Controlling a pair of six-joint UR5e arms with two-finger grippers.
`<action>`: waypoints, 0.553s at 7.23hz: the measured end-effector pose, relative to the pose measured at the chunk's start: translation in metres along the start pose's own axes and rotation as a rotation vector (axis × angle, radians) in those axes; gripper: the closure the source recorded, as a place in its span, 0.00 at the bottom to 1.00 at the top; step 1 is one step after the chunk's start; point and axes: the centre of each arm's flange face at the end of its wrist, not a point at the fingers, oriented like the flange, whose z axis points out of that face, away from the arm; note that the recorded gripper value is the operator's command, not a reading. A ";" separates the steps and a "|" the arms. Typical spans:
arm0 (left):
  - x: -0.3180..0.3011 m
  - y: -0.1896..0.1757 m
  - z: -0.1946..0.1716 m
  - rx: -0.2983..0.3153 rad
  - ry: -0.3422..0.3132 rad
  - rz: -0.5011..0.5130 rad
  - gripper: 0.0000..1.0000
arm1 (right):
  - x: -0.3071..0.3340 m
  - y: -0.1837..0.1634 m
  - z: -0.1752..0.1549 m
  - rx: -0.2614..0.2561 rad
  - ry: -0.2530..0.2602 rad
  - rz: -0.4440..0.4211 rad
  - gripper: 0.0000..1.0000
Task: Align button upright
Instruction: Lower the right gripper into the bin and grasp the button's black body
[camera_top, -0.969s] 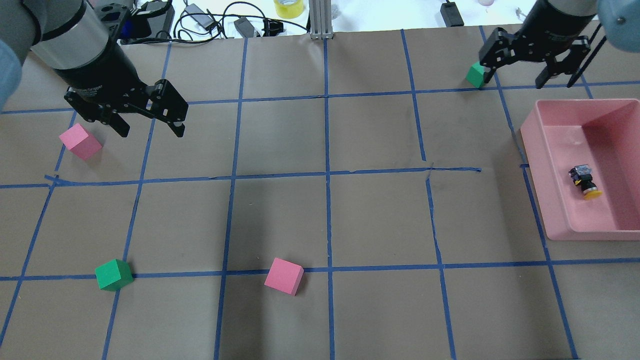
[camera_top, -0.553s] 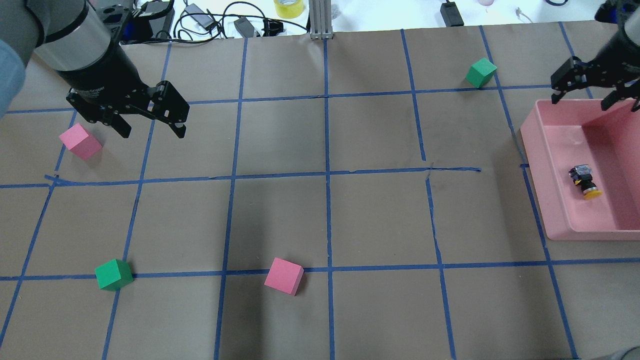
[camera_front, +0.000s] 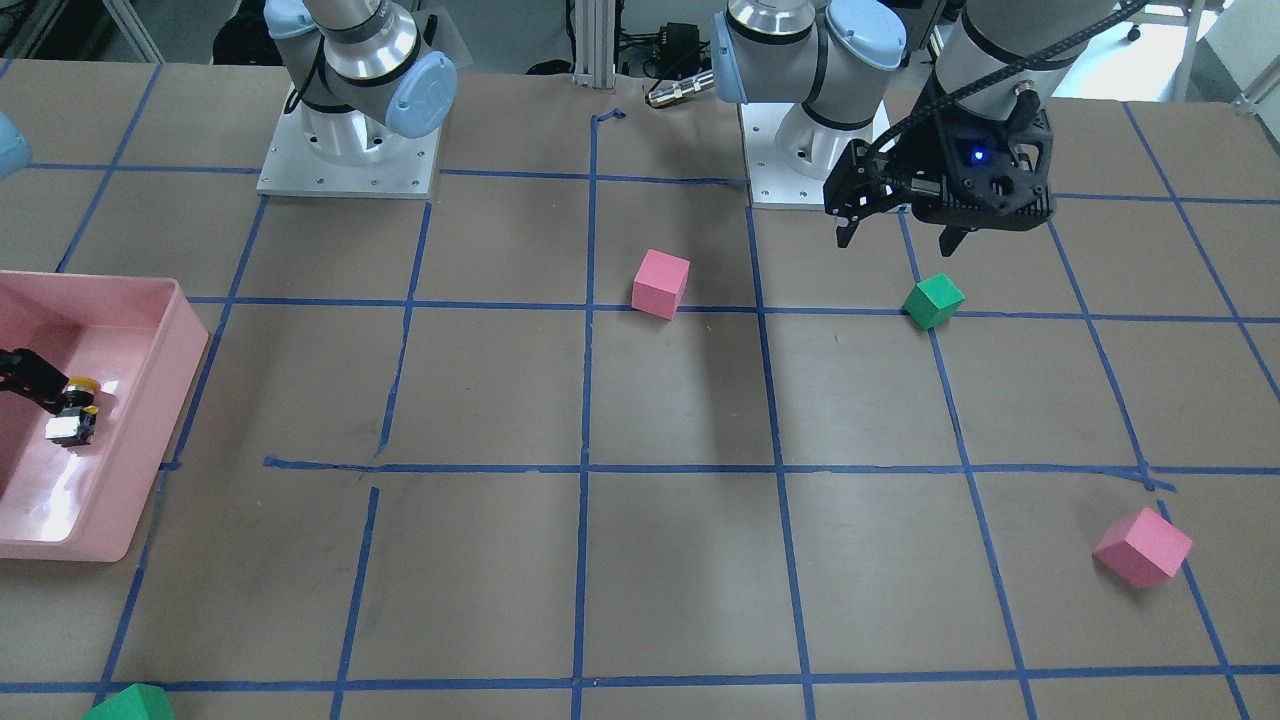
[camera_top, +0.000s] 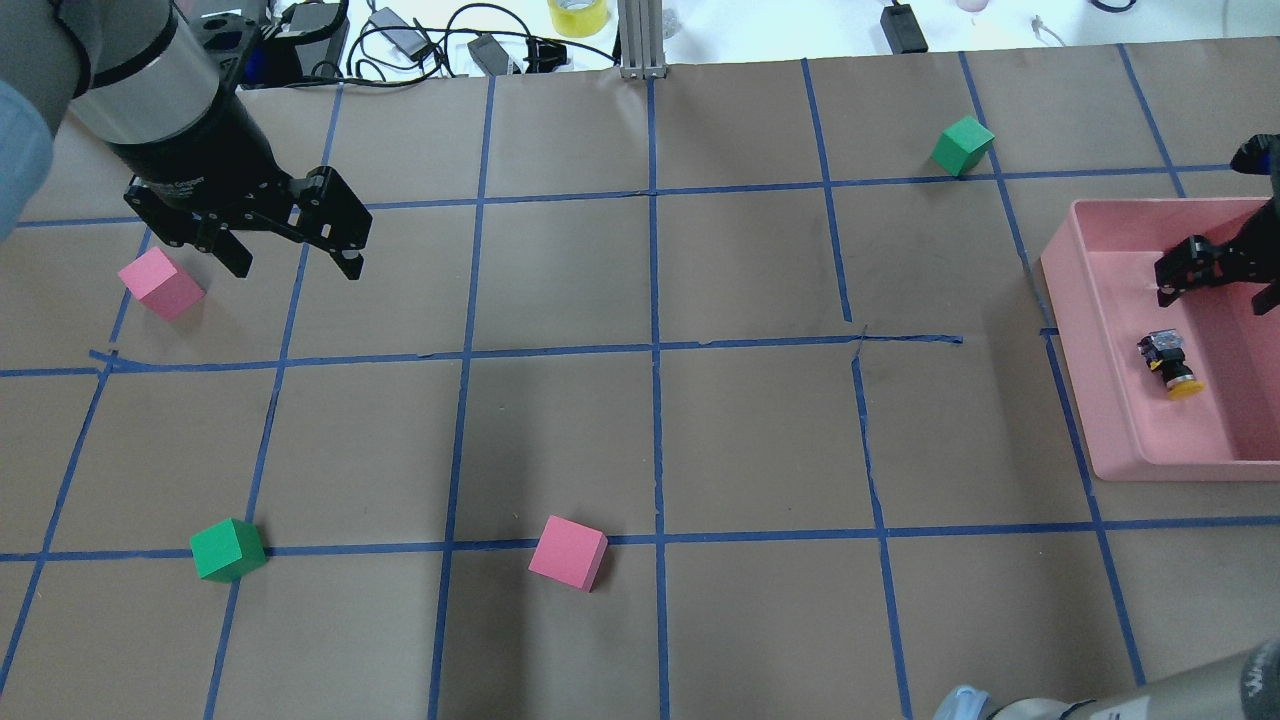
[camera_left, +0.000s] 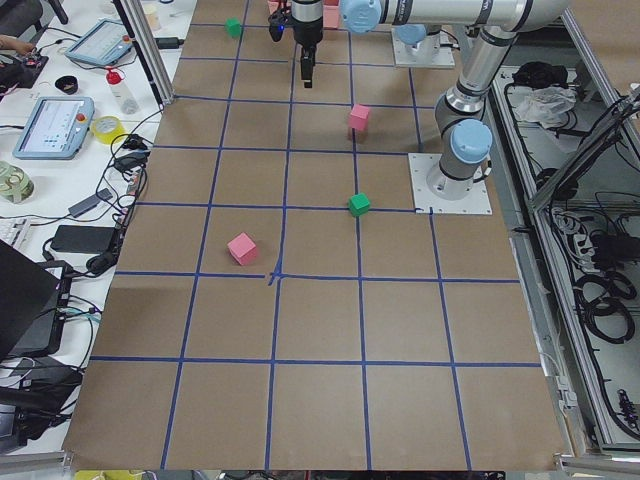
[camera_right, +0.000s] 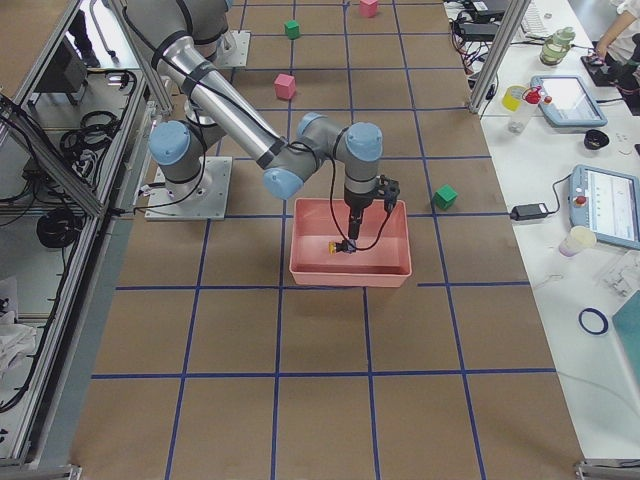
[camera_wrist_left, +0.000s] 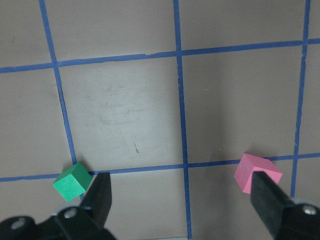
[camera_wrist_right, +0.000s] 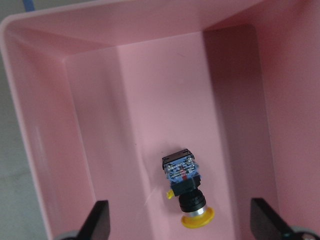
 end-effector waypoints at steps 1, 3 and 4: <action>0.000 0.000 0.000 0.000 -0.002 0.000 0.00 | 0.004 0.000 0.010 0.001 -0.010 -0.022 0.00; -0.001 0.000 0.000 0.000 -0.003 0.001 0.00 | 0.003 -0.001 0.017 0.014 -0.047 -0.078 0.00; -0.001 0.000 0.000 -0.001 -0.002 0.001 0.00 | 0.002 -0.001 0.018 0.017 -0.056 -0.094 0.00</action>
